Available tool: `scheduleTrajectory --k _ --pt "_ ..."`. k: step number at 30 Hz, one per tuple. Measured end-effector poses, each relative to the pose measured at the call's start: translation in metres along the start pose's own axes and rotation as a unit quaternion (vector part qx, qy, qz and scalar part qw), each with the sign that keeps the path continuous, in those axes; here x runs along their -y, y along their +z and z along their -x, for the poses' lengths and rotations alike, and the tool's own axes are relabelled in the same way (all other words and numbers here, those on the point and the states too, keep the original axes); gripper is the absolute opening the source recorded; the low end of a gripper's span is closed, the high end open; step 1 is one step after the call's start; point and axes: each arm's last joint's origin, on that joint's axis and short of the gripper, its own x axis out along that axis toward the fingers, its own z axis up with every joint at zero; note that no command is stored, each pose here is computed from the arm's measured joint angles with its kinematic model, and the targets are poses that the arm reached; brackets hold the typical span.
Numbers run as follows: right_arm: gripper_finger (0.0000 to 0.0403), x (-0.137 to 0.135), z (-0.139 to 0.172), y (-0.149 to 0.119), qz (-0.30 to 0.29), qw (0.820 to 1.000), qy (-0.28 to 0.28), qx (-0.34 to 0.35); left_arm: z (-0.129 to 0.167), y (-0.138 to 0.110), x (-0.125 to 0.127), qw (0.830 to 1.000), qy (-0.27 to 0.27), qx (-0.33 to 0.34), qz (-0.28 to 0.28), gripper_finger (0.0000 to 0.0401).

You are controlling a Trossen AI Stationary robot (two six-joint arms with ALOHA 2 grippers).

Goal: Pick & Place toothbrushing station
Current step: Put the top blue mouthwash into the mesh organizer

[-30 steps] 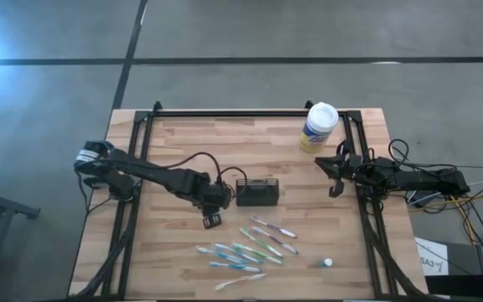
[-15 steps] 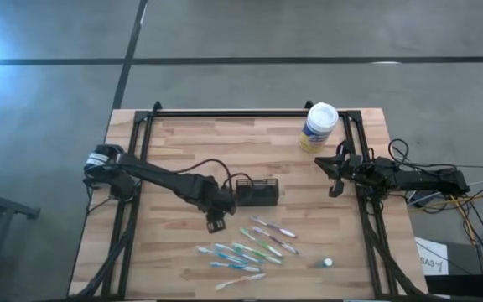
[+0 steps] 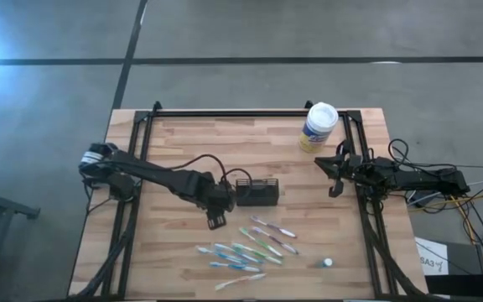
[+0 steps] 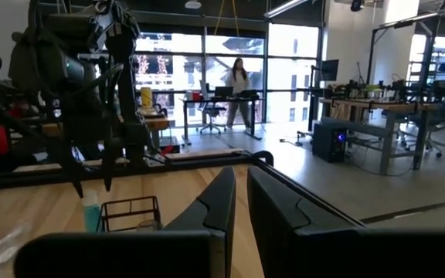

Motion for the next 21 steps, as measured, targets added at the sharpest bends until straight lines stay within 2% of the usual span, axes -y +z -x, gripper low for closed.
scheduleTrajectory --k 5,12,21 --pt "0.0036 0.000 0.000 0.000 0.001 1.000 0.000 -0.002 0.010 -0.001 -0.002 1.000 -0.011 -0.001 0.017 0.0186" --pt "0.0036 0.000 0.000 -0.001 0.001 1.000 0.000 -0.003 -0.007 -0.014 -0.004 0.999 -0.002 -0.037 0.028 0.0186" --pt "0.0036 0.000 0.000 -0.001 0.001 1.000 0.000 -0.003 -0.010 -0.013 -0.003 0.999 -0.011 -0.025 0.016 0.0186"
